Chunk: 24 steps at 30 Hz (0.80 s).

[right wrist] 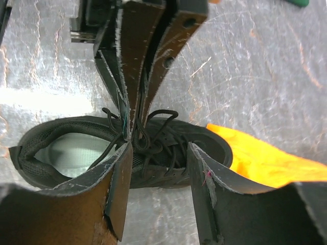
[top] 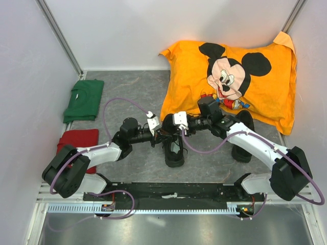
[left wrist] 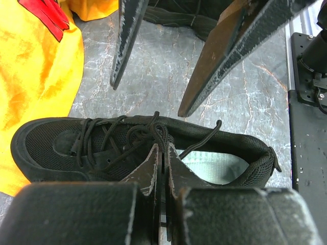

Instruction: Tie the shoes

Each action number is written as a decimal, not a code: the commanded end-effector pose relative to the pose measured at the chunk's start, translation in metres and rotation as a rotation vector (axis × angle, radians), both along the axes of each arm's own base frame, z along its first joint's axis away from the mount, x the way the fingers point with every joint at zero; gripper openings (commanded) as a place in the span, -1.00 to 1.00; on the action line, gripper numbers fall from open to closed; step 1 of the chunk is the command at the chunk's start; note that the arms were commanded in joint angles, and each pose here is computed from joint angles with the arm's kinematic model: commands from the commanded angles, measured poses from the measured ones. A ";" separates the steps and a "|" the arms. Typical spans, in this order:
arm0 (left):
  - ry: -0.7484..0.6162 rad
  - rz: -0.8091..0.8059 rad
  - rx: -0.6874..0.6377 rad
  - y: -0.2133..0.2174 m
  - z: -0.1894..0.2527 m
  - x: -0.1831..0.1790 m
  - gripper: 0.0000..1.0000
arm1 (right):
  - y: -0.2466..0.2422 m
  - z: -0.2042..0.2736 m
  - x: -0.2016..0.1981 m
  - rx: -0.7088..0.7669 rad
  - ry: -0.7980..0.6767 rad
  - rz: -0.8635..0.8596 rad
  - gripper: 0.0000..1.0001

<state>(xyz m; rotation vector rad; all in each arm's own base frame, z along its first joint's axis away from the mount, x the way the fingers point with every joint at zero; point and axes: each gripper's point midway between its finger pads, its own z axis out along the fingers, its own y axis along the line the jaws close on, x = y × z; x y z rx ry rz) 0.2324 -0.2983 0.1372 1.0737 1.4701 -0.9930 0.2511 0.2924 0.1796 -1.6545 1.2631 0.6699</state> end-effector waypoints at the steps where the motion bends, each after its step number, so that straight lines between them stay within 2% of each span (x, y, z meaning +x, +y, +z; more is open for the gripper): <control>1: -0.040 -0.023 -0.051 -0.007 0.022 0.006 -0.97 | 0.006 0.008 -0.005 0.010 -0.120 0.095 0.09; 14: -0.047 -0.039 -0.050 -0.006 0.022 0.004 -0.97 | 0.013 -0.006 -0.005 -0.063 -0.151 0.141 0.09; 24: -0.041 -0.043 -0.050 -0.005 0.020 0.004 -0.97 | 0.016 -0.007 -0.003 -0.076 -0.204 0.142 -0.20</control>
